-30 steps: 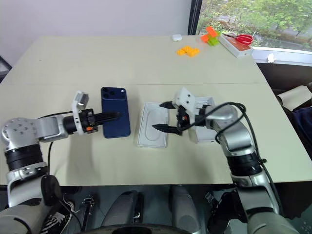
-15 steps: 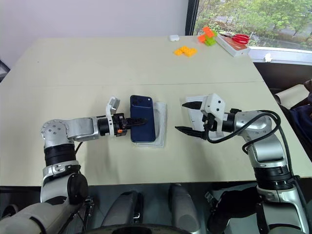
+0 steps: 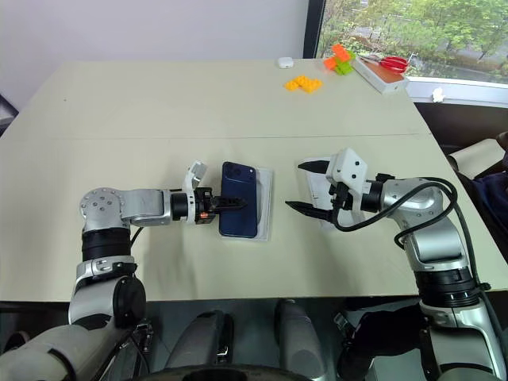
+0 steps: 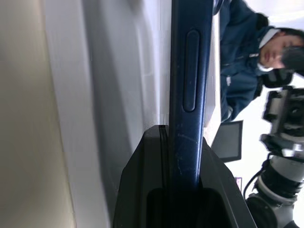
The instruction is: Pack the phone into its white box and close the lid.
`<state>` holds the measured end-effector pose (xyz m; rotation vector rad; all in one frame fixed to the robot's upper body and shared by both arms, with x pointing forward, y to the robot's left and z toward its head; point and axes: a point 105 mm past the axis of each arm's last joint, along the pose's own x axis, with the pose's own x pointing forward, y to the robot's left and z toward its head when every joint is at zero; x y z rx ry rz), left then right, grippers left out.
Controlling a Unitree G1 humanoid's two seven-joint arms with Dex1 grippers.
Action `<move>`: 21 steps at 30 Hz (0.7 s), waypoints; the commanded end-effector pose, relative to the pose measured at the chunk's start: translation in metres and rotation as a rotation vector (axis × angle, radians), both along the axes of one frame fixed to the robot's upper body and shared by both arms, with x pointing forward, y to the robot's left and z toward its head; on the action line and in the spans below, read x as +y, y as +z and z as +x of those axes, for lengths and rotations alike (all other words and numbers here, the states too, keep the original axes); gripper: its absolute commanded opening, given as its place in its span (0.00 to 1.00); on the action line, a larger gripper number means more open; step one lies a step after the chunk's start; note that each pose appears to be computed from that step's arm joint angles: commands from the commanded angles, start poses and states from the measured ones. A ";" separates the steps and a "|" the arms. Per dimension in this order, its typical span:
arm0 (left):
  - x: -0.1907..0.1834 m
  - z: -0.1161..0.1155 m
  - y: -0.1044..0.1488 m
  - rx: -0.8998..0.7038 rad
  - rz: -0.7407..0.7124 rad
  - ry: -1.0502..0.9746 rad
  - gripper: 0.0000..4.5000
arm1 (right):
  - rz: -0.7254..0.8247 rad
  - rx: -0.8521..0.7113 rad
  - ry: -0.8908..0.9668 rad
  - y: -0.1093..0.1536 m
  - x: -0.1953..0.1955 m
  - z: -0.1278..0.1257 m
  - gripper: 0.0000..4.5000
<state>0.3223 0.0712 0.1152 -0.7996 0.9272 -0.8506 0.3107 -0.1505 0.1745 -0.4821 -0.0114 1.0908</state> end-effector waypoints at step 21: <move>-0.011 0.006 0.029 -0.108 0.004 -0.083 0.98 | 0.004 -0.087 0.007 0.012 0.010 0.006 1.00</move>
